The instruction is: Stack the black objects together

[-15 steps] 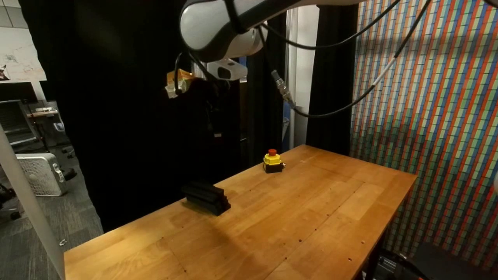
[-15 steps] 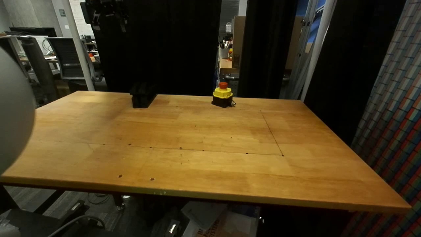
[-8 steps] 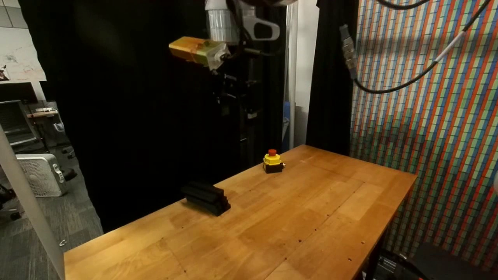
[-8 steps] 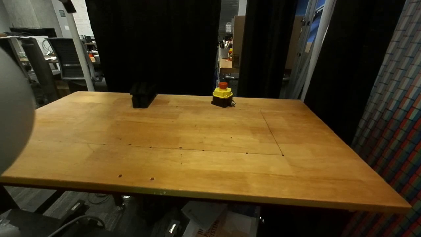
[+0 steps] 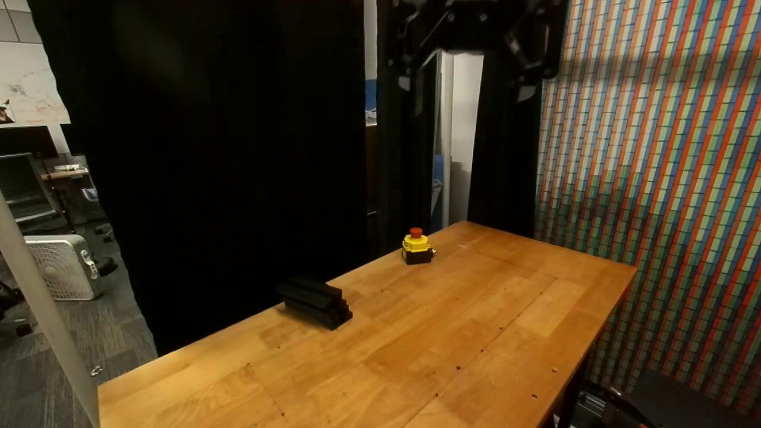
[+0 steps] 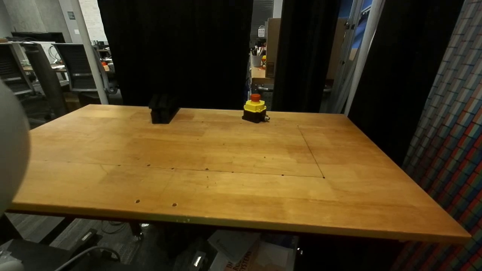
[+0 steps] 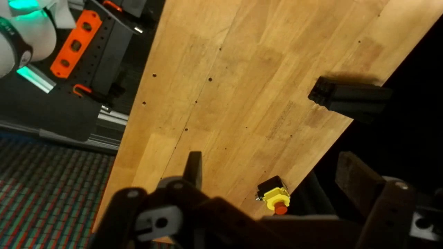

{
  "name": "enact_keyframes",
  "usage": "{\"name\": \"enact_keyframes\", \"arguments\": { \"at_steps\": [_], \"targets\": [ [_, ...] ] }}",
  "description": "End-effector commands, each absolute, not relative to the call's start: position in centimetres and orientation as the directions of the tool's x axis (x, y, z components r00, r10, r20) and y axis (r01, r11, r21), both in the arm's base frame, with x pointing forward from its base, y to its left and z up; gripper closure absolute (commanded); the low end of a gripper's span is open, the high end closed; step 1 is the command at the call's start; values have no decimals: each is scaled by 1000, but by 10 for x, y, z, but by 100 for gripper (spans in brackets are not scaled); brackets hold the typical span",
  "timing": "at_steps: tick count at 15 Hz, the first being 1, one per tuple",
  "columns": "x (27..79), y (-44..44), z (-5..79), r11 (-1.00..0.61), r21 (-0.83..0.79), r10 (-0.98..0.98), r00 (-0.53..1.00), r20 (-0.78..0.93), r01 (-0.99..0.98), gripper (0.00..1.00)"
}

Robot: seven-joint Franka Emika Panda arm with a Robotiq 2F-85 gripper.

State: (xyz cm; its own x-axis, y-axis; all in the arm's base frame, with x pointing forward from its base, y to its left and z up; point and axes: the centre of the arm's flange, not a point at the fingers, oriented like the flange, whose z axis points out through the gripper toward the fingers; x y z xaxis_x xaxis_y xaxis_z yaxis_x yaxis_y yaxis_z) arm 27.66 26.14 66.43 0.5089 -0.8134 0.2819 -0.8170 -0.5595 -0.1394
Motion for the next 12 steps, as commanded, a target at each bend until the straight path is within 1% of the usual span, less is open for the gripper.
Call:
{"name": "enact_keyframes", "arguments": {
  "at_steps": [1,3,5,6,8,12],
  "targets": [
    [208,202,694,-709,-158,-699,657,283,-687,0],
    [186,171,709,-759,-168,-648,707,283,-629,0],
    [174,140,718,-772,-178,-633,719,287,-610,0],
    [186,178,714,-749,-161,-658,694,294,-642,0],
    [173,152,721,-762,-180,-645,702,303,-622,0],
    [171,150,715,-768,-171,-637,709,302,-617,0]
  ]
}}
